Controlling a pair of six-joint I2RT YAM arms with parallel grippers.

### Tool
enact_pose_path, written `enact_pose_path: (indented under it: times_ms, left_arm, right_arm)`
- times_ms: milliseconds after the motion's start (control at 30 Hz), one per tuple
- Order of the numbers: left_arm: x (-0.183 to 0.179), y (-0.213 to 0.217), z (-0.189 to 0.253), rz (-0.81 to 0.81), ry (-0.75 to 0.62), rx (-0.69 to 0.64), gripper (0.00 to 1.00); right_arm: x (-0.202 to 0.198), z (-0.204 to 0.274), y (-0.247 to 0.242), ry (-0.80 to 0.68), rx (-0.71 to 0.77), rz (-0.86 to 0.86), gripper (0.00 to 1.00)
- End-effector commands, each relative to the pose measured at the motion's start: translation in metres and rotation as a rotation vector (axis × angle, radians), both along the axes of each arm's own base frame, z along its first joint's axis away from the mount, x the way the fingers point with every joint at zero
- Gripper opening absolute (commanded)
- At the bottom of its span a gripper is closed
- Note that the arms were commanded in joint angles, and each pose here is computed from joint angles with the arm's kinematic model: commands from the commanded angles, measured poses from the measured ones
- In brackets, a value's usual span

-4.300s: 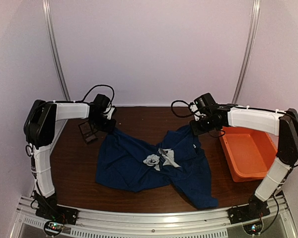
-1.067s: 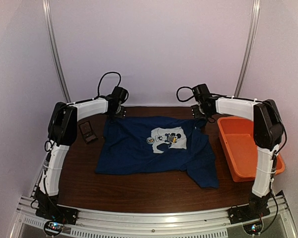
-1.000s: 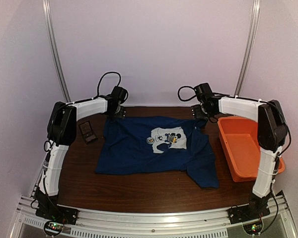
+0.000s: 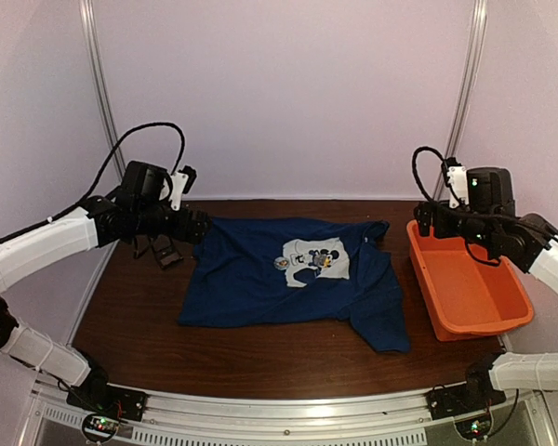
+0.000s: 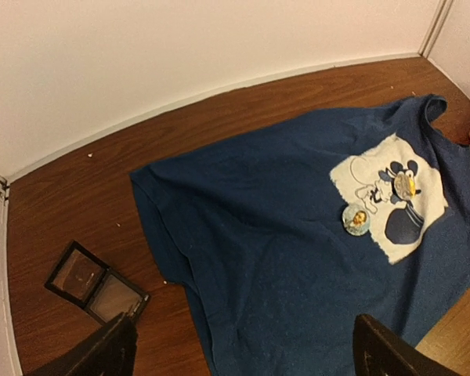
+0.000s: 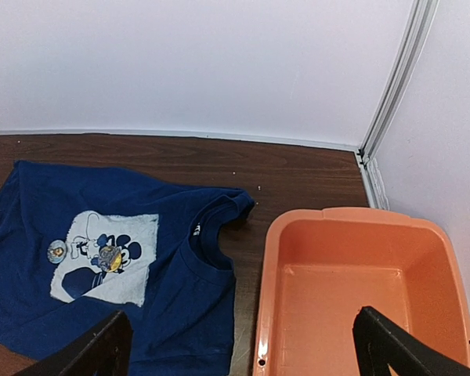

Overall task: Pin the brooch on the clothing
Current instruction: Reset both arms

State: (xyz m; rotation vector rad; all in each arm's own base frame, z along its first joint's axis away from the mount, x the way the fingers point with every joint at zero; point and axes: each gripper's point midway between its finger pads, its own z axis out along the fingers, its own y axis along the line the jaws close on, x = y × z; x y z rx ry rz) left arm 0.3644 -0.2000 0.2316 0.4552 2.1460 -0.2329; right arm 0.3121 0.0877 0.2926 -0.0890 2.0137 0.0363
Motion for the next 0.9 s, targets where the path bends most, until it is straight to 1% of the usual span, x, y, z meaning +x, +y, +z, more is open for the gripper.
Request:
enact_pose_path:
  times_ms: [0,67,267,600,867]
  left_arm:
    - [-0.006,-0.019,0.018,-0.118,-0.095,-0.105,0.98]
    - [-0.008,-0.024,0.028,-0.152,-0.123,-0.128,0.98]
    - [-0.002,0.002,0.042,-0.071,-0.167,-0.165,0.98]
    - [-0.004,0.008,0.046,-0.057,-0.19,-0.177,0.98]
    - [-0.004,0.012,0.046,-0.043,-0.207,-0.169,0.98]
  right_arm:
    - [-0.005,-0.019,0.0,0.006,-0.028,0.019,1.0]
    - [-0.007,-0.02,-0.003,-0.016,-0.04,0.022,1.0]
    - [-0.014,-0.005,-0.009,-0.096,-0.034,0.013,1.0]
    - [-0.01,-0.006,-0.012,-0.089,-0.056,-0.007,1.0]
    - [-0.015,0.004,-0.023,-0.114,-0.063,-0.054,1.0]
